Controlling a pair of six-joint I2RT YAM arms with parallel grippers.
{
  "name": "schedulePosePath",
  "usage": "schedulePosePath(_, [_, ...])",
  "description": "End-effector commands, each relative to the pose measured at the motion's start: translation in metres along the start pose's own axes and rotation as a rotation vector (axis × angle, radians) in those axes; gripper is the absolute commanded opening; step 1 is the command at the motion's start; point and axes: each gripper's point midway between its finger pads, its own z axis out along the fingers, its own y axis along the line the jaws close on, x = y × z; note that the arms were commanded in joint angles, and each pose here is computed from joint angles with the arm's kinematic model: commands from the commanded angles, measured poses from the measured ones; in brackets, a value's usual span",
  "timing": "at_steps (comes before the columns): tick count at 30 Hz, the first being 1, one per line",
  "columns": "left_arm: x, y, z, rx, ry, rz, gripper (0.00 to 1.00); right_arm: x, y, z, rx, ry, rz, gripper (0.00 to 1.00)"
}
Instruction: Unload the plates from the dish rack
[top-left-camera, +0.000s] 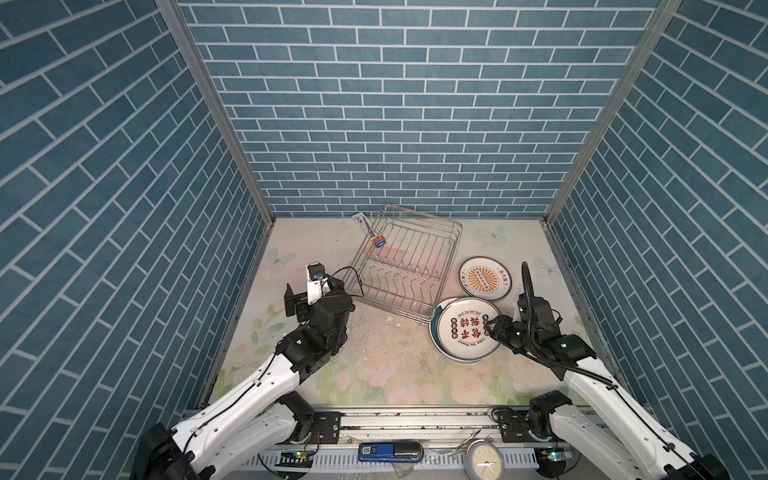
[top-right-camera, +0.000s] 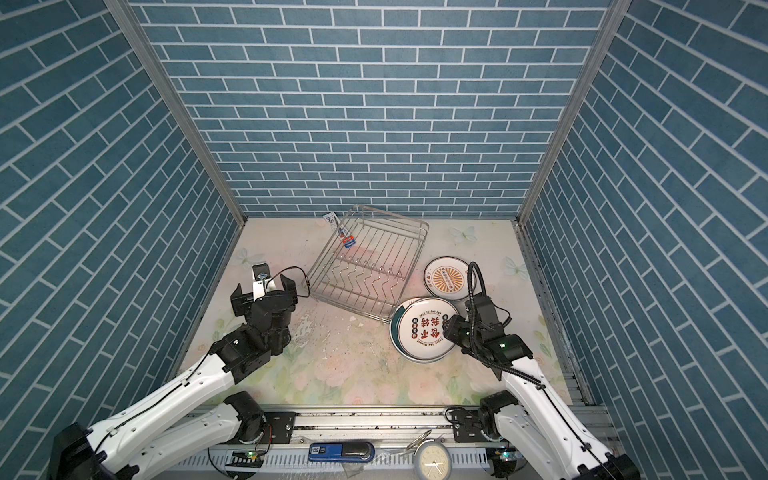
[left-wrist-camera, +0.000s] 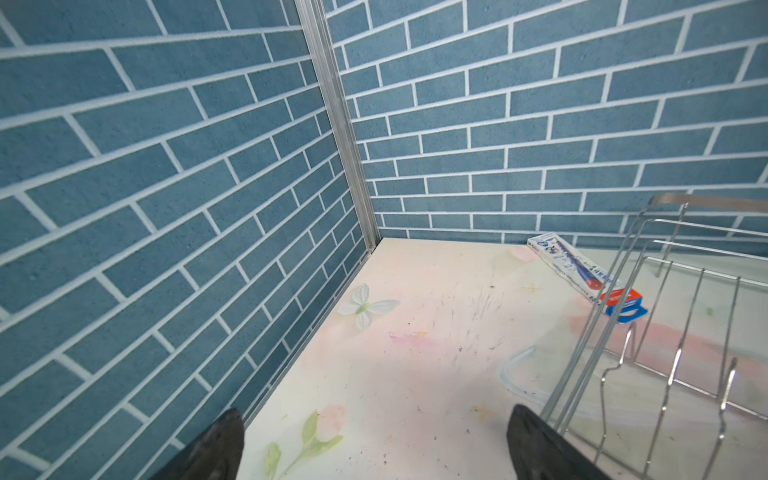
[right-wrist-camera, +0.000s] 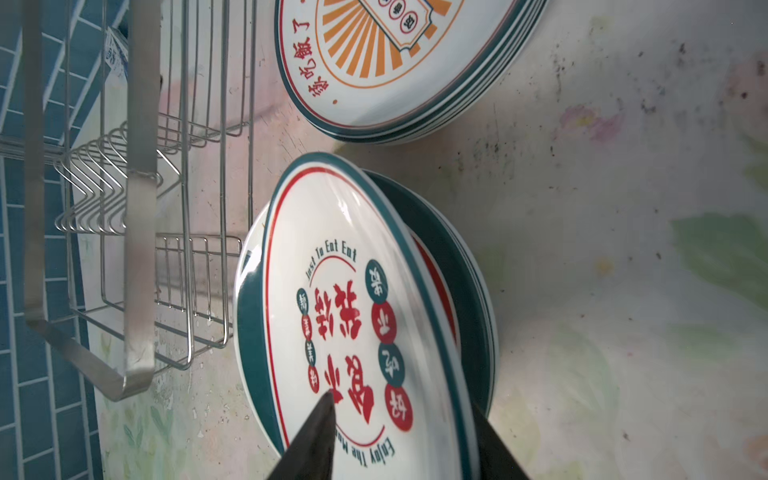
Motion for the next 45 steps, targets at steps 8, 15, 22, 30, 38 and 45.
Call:
schedulePosePath(8, [-0.002,0.001,0.014,0.053,0.0,0.026,0.99,0.013,-0.006,0.013,0.047,0.107,-0.082,0.54])
schedulePosePath(15, [-0.001,0.003,0.019,0.048,0.0,0.036,0.99,0.01,-0.012,0.017,0.197,0.138,-0.189,0.61])
schedulePosePath(22, [0.004,0.003,0.029,0.045,0.005,0.061,0.99,0.004,-0.005,0.021,0.25,0.128,-0.264,0.8])
schedulePosePath(30, [0.013,0.02,0.046,0.031,0.012,0.01,0.99,-0.046,-0.018,-0.015,0.467,-0.093,-0.323,0.98])
schedulePosePath(38, [0.046,0.019,0.082,0.026,0.013,0.0,0.99,-0.138,-0.016,-0.079,0.677,-0.633,-0.314,0.99])
schedulePosePath(45, [0.094,-0.002,0.105,0.095,0.053,0.034,0.99,-0.163,-0.017,-0.071,0.757,-0.76,-0.42,0.99])
